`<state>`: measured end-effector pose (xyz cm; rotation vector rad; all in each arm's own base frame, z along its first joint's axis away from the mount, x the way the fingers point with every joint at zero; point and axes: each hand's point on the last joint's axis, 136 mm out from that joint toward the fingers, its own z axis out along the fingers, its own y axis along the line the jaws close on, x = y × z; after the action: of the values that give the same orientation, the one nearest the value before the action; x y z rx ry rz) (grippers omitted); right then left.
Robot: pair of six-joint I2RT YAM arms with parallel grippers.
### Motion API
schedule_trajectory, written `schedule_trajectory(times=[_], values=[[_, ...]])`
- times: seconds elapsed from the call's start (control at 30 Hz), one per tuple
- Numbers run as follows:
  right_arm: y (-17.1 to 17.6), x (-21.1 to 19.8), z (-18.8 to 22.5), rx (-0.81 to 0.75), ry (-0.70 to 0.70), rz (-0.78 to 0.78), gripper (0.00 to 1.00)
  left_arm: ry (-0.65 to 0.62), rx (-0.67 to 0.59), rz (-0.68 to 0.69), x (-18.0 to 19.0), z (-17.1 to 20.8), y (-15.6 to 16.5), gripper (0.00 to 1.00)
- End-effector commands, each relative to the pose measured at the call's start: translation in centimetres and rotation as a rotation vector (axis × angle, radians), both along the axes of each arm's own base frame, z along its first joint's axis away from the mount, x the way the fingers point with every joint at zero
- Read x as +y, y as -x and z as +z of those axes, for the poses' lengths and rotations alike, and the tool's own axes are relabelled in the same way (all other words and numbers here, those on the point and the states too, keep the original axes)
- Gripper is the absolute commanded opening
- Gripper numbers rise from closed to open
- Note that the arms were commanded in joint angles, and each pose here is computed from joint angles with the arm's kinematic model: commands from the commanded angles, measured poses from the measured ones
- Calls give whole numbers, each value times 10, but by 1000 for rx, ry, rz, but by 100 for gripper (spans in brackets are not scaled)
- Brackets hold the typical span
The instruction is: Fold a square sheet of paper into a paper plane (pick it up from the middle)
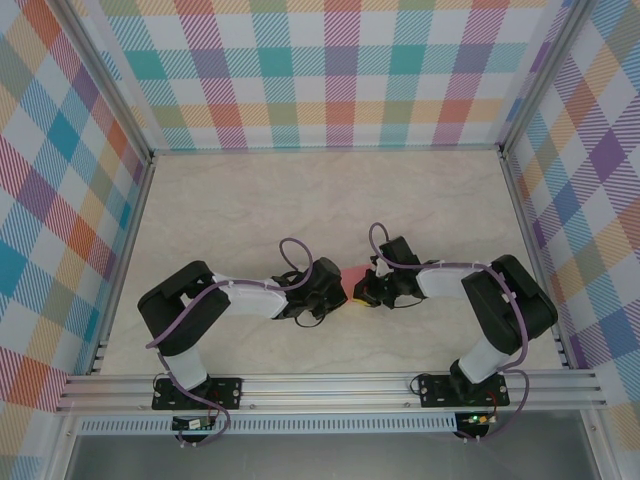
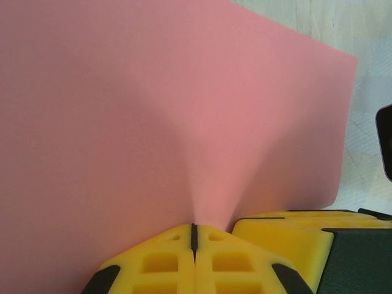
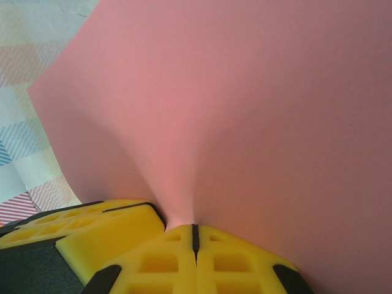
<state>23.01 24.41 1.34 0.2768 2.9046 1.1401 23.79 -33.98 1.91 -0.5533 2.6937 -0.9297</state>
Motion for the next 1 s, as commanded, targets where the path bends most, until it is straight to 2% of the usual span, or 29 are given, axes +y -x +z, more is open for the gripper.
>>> schedule_trajectory(times=[0.0, 0.2, 0.5, 0.77, 0.97], values=[[9, -18, -19, 11, 112, -1, 0, -156, 133, 8, 37, -42, 33, 0], [5, -45, -27, -28, 209, -45, 0, -211, 195, 63, 66, -63, 52, 0], [-6, -88, -31, -63, 267, -193, 0, -255, 240, 111, 91, -82, 67, 0], [-14, -131, -25, -70, 333, -361, 0, -261, 240, 107, 91, -83, 66, 0], [-23, -133, 7, -81, 320, -398, 0, -273, 220, 96, 91, -81, 62, 0]])
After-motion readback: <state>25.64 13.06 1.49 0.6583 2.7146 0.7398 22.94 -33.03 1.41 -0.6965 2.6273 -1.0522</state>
